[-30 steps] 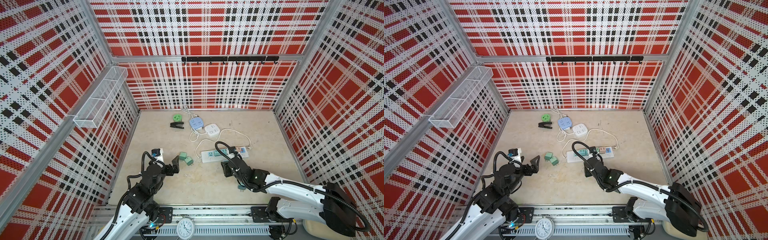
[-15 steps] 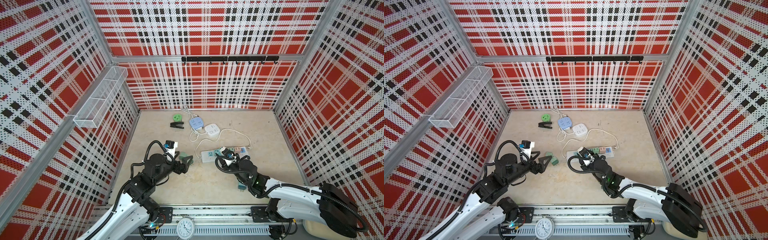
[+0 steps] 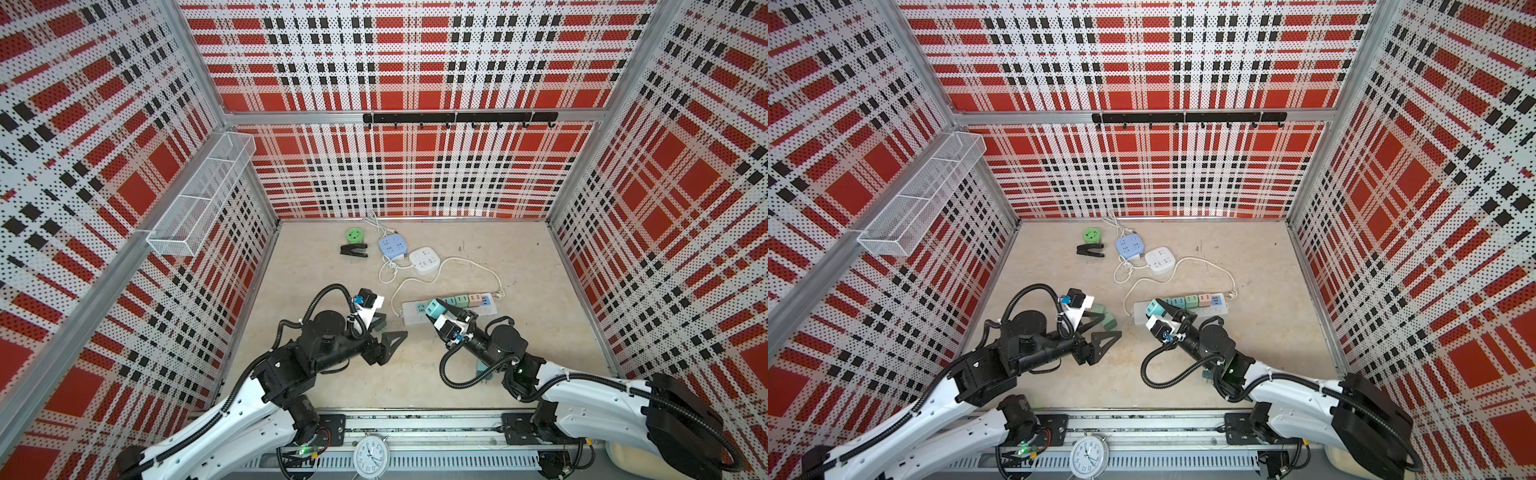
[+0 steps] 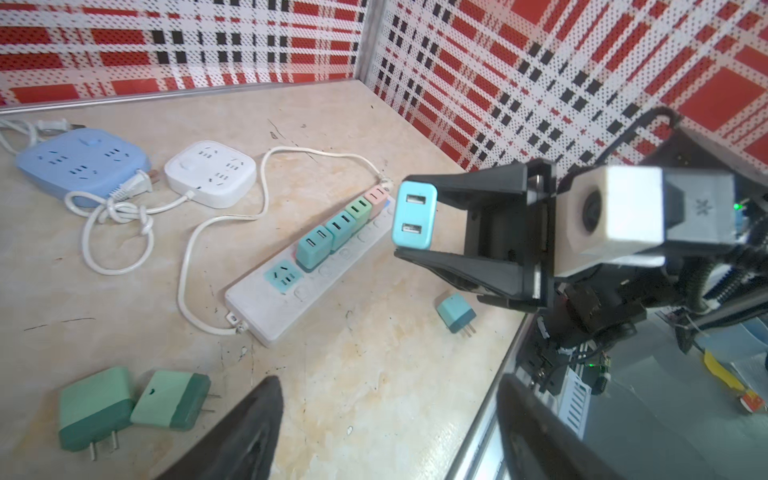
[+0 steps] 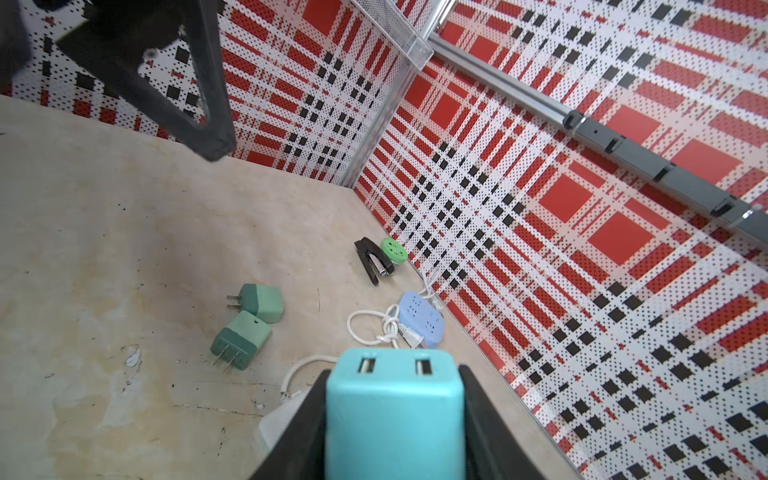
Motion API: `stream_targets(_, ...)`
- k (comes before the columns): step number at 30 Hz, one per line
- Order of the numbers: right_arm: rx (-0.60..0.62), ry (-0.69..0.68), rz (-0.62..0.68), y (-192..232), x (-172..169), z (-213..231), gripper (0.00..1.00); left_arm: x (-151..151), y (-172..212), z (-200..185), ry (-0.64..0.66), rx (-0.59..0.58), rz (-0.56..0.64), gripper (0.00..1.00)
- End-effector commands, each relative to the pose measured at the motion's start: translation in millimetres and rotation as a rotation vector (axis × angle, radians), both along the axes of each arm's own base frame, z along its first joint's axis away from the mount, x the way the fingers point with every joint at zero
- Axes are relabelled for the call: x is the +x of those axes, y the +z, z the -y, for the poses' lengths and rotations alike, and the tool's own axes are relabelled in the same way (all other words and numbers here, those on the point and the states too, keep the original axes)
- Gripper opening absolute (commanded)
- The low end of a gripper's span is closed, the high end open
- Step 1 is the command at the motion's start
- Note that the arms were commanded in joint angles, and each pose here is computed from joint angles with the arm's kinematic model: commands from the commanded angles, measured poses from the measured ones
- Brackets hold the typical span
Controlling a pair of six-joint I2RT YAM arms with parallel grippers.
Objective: Insert the plug
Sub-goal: 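Close the left gripper on the teal charger held by the right gripper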
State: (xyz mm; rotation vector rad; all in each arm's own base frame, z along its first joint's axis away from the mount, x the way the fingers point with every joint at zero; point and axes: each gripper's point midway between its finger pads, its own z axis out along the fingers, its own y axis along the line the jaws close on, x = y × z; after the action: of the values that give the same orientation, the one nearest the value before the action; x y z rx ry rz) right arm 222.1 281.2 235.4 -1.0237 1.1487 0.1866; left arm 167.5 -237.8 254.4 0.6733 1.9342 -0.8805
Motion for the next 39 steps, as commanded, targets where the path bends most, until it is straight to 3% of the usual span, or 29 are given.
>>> stream_targets(1,-0.001,0.064,0.140,25,-14,-4,0.00,-5,6,10,-0.034,0.037,0.039,0.82)
stream_targets(10,-0.078,0.224,0.183,23,-37,-19,0.00,-8,5,26,-0.053,0.089,0.043,0.81)
stream_targets(19,-0.054,0.296,0.169,29,-48,-28,0.00,-1,8,35,-0.022,0.087,0.045,0.80)
stream_targets(26,-0.057,0.303,0.174,29,-51,-35,0.00,8,5,45,0.003,0.122,0.042,0.74)
stream_targets(35,-0.043,0.280,0.190,32,-49,-34,0.00,15,9,49,0.030,0.120,0.048,0.59)
stream_targets(39,-0.028,0.280,0.193,35,-51,-35,0.00,16,6,53,0.023,0.123,0.043,0.58)
